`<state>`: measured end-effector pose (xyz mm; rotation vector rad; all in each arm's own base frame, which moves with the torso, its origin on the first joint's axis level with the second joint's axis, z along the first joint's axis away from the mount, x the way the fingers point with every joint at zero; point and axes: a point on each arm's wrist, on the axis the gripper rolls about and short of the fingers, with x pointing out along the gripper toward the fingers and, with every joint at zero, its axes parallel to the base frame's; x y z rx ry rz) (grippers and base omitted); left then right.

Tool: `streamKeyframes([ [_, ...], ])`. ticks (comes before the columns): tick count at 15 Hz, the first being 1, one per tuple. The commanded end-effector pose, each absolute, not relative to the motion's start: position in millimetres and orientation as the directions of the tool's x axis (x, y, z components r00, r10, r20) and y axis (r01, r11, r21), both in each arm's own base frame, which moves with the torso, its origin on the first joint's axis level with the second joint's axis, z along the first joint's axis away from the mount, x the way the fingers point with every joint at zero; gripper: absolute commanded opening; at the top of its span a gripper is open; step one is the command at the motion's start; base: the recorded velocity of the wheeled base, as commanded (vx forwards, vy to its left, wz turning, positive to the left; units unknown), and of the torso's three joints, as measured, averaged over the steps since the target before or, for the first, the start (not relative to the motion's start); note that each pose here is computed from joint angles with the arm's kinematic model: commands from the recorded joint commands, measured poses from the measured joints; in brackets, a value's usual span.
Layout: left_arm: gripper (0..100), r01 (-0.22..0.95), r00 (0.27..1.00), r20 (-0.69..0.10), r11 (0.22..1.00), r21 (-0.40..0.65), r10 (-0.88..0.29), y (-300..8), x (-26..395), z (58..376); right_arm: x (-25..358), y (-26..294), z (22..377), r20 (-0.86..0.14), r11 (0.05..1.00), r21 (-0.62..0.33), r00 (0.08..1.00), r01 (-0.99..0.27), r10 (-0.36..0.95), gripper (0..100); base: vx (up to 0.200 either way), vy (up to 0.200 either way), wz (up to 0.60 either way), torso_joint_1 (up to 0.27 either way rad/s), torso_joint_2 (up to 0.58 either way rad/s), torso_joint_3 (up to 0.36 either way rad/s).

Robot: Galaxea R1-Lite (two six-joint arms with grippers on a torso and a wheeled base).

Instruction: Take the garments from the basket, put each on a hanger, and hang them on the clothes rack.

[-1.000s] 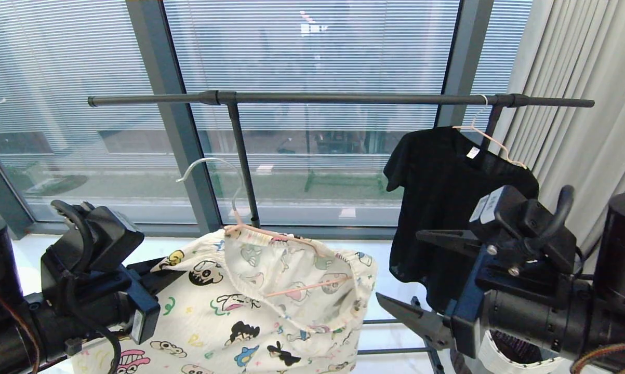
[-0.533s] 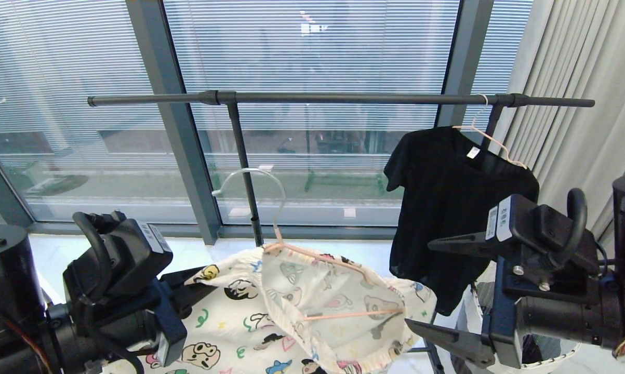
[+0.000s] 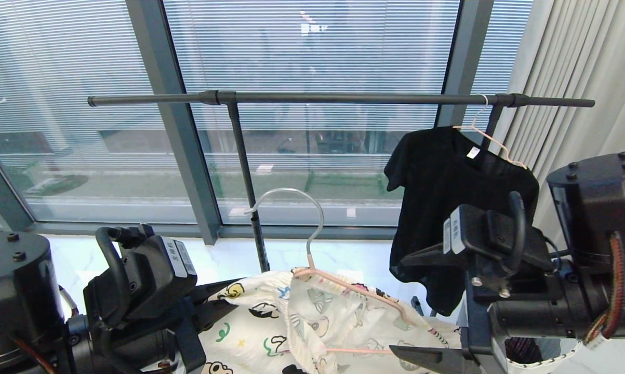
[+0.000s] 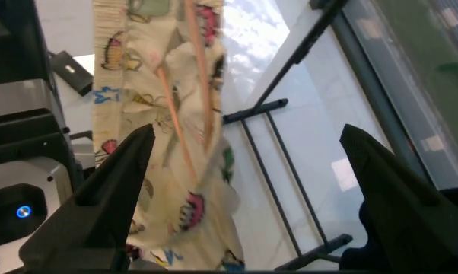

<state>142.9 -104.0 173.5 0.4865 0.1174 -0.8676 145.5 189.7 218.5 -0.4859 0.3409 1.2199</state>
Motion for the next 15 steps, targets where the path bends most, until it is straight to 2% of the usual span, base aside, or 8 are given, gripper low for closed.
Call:
streamKeyframes([
  [1,0,0.754,0.650,-0.287,0.547,0.365,-0.704,-104,143,175,155,209,205,-0.546,0.237,-0.149,0.280,-0.960,0.790,100,0.000,0.000,0.00,0.000,0.00,0.000],
  [9,0,0.727,0.675,-0.250,0.569,0.384,-0.694,-104,144,179,167,225,195,-0.556,0.256,-0.123,0.280,-0.959,0.782,100,0.000,0.000,0.00,0.000,0.00,0.000],
  [10,0,0.727,0.675,-0.250,0.569,0.384,-0.694,-104,144,179,169,226,194,-0.550,0.259,-0.127,0.286,-0.957,0.785,0,0.000,0.000,0.00,0.000,0.00,0.000],
  [15,0,0.732,0.668,-0.245,0.561,0.387,-0.703,-106,142,180,174,232,193,-0.521,0.269,-0.134,0.299,-0.954,0.799,0,0.000,0.000,0.00,0.000,0.00,0.000],
])
